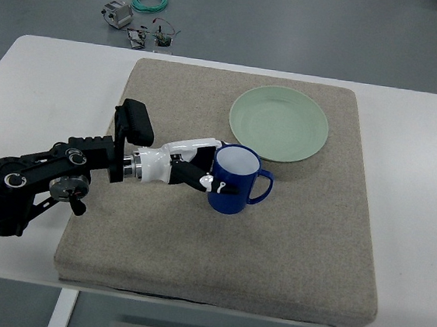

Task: Place cup left of plate with left hand
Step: 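Slide the blue mug with the left hand away from the plate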

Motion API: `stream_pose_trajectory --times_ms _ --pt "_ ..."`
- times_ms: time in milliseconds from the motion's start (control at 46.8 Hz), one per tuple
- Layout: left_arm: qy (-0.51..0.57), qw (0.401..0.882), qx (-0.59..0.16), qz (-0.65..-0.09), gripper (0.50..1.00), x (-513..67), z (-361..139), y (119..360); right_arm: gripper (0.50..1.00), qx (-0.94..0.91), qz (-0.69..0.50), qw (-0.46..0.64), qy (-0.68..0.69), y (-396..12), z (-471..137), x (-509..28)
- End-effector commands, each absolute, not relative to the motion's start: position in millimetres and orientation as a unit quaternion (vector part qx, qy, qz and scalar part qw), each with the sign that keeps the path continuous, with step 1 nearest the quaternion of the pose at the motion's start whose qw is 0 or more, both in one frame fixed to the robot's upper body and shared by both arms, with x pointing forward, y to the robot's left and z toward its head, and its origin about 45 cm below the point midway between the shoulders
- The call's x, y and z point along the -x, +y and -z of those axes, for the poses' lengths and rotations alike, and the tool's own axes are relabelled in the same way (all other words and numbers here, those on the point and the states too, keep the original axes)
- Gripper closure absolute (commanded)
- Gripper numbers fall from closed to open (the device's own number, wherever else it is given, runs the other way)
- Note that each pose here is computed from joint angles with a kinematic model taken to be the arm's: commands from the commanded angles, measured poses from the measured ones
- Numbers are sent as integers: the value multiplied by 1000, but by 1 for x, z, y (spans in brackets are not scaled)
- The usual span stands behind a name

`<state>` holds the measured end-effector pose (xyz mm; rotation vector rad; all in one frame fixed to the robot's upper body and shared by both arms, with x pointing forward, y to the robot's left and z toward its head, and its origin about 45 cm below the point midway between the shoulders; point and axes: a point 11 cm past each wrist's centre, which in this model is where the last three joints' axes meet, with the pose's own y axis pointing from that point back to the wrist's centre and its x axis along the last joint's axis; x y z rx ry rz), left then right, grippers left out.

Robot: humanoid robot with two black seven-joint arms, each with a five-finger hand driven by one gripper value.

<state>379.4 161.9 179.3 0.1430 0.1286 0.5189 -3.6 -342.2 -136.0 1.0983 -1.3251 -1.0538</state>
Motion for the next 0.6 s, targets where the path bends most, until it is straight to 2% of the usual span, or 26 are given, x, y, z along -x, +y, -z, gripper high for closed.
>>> stream_pose_trajectory --times_ms 0,406,576 --pt "49 953 -64 -293 954 -390 -186 168 566 -460 442 533 -556 -342 136 4" --pt "8 901 -41 -433 952 -430 -209 217 566 -461 442 533 -556 -342 136 4" --pt "-3 881 -21 -472 945 -438 -214 237 566 -460 442 533 -556 -342 136 4"
